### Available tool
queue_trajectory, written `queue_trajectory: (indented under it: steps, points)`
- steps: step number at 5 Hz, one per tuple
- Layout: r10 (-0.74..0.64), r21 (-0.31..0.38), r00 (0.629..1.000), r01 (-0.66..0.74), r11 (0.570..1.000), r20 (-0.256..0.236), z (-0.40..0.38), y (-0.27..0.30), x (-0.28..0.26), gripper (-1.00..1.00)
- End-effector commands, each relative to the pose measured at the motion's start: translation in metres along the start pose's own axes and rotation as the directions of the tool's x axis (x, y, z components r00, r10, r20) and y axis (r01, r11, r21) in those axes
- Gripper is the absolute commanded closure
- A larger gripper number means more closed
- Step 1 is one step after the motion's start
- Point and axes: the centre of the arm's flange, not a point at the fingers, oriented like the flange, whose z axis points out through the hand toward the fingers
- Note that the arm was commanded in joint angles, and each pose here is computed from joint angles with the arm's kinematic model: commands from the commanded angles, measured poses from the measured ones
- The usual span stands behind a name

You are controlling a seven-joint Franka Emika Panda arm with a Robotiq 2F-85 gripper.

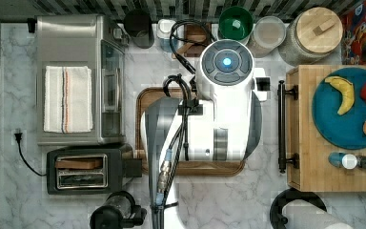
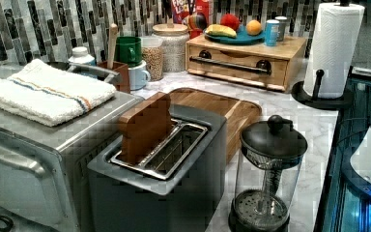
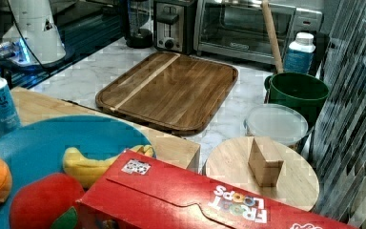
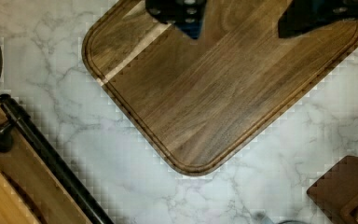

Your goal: Open the drawer.

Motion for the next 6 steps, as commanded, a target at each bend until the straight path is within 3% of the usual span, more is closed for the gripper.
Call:
queue_trajectory:
  steps: [1,2,3,4,6]
  points:
    - [-0.006,0.000,1.000,0.006,1.000,-0.001,0.000,0.000,0.000,-1.00]
    - [-0.006,0.000,1.000,0.006,1.000,-0.001,0.000,0.000,0.000,-1.00]
    - [-0.092,0.038,0.996,0.092,0.995,0.010,0.012,0.013,0.005,-1.00]
    - [-0.186,0.016,0.982,0.186,0.982,0.010,0.022,0.026,0.010,-1.00]
    - [-0.387,0.017,0.922,0.387,0.922,0.031,0.036,0.067,0.026,-1.00]
